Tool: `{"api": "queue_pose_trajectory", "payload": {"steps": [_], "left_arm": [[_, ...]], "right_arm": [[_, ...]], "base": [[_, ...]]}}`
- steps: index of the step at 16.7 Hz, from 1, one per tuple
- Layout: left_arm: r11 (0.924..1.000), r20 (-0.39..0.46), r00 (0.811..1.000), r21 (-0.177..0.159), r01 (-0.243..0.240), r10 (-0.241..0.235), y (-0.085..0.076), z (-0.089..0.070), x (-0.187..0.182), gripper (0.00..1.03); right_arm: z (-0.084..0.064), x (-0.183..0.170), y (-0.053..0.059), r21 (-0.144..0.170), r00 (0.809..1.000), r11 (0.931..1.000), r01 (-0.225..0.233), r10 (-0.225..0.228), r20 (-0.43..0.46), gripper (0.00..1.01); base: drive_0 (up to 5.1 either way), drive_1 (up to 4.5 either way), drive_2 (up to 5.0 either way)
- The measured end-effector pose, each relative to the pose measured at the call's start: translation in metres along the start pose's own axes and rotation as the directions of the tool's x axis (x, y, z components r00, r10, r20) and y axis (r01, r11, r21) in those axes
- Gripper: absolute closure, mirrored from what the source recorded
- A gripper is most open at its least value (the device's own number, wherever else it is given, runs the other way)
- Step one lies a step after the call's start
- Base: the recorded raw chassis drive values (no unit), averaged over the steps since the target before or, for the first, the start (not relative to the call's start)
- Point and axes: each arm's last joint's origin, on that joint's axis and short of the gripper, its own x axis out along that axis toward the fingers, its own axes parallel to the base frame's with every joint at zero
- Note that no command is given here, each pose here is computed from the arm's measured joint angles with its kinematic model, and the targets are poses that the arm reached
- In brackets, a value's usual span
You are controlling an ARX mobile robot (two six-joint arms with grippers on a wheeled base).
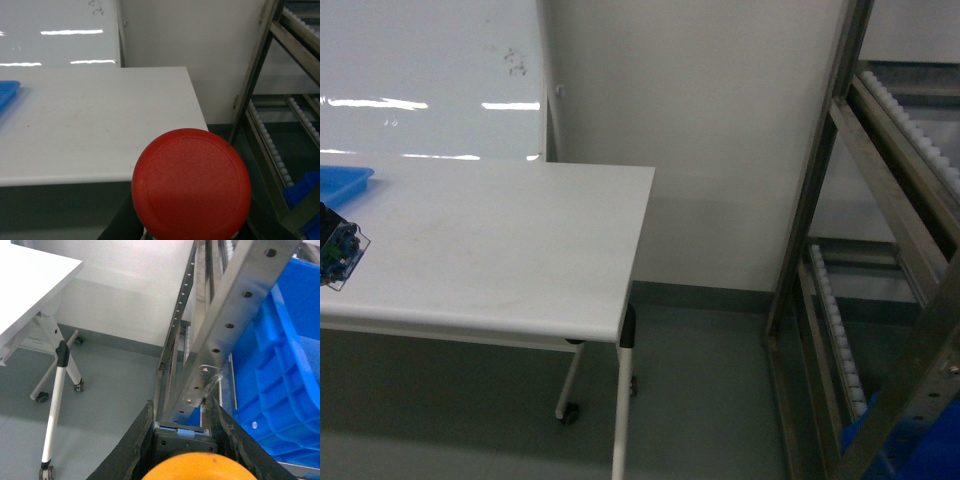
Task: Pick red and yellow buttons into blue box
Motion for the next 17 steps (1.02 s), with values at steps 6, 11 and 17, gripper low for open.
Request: {"api": "queue_pose_trajectory", "payload": {"steps": [6, 11, 17], "left_arm": [[1.0000, 0.005, 1.000, 0.000, 0.001, -0.001, 0.0000, 0.0004, -0.0001, 0.79], [1.0000, 0.003, 1.000, 0.000, 0.000, 0.000, 0.0000, 0.0002, -0.0001, 0.79], [1.0000, 0.005, 1.000, 0.000, 0.002, -0.002, -0.0002, 0.0005, -0.0002, 0.79]], "right_arm": [[0.0000, 0.0000, 0.0000, 0.000, 1.000, 1.0000, 0.000, 0.000, 0.000, 0.71], [0.0000, 0.0000, 0.0000, 0.000, 1.000, 1.0000, 0.000, 0.000, 0.000, 0.71], [0.0001, 0.0000, 0.0000, 0.000, 1.000, 1.0000, 0.000, 0.000, 0.001, 0.71]], "base": [[4.9, -3.44, -1.3], [4.9, -3.37, -1.4], [4.9, -3.34, -1.3]]}}
